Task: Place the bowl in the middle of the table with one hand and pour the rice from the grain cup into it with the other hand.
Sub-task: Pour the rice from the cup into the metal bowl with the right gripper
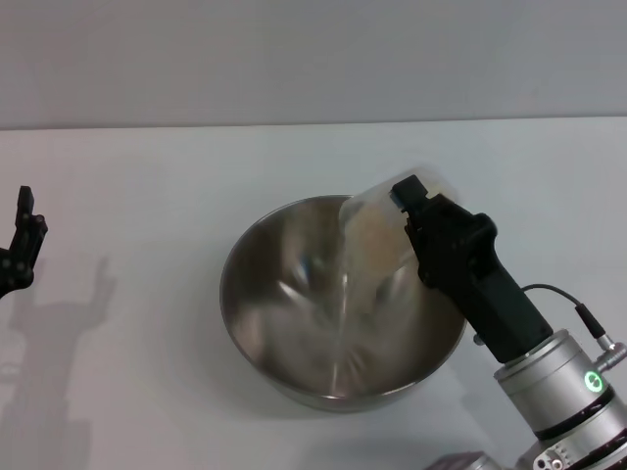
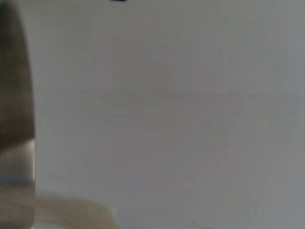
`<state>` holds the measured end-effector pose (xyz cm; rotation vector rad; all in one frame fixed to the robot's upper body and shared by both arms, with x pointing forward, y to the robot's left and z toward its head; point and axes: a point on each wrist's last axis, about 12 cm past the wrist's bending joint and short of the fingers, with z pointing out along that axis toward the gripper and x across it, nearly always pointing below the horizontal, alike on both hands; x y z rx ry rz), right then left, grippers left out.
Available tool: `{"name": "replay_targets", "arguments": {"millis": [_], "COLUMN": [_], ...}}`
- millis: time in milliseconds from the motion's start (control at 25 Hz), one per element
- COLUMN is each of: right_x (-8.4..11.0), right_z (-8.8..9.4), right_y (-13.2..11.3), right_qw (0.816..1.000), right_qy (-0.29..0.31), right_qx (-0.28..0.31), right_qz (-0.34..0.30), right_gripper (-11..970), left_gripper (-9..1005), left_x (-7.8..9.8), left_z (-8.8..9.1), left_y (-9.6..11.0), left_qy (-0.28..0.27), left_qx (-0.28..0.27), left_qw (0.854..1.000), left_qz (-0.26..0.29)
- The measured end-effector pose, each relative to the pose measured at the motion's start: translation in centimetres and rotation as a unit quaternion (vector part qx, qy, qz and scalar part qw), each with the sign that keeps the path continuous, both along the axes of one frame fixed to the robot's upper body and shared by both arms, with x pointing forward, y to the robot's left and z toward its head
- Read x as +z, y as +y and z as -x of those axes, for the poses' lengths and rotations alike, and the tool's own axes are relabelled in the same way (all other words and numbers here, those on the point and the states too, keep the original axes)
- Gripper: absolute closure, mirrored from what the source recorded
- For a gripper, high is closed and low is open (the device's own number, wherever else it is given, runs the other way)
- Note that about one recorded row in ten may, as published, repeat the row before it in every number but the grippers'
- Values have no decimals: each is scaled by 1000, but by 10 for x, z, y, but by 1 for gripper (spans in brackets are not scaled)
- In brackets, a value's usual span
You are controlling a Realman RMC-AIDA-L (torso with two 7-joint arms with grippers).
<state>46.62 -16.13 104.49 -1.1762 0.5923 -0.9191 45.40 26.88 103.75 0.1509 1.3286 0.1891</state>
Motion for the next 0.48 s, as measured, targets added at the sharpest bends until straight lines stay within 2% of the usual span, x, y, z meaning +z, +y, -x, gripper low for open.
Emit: {"name": "replay_targets", "arguments": {"millis": [200, 480], "right_x": [1, 3], "right_z": [3, 6], "right_y": [5, 12], "right_qw": [991, 975], "right_qy": [-65, -115], "right_qx": [-43, -65], "right_qz": [108, 177], "right_gripper": [953, 953], "left_gripper": [183, 184], "left_x": [0, 0], "left_z": [-1, -1], "left_y": [0, 0], "left_qy": [-1, -1], "left_qx": [-1, 0], "left_qw": [1000, 1000], "left_qz": [0, 0]}}
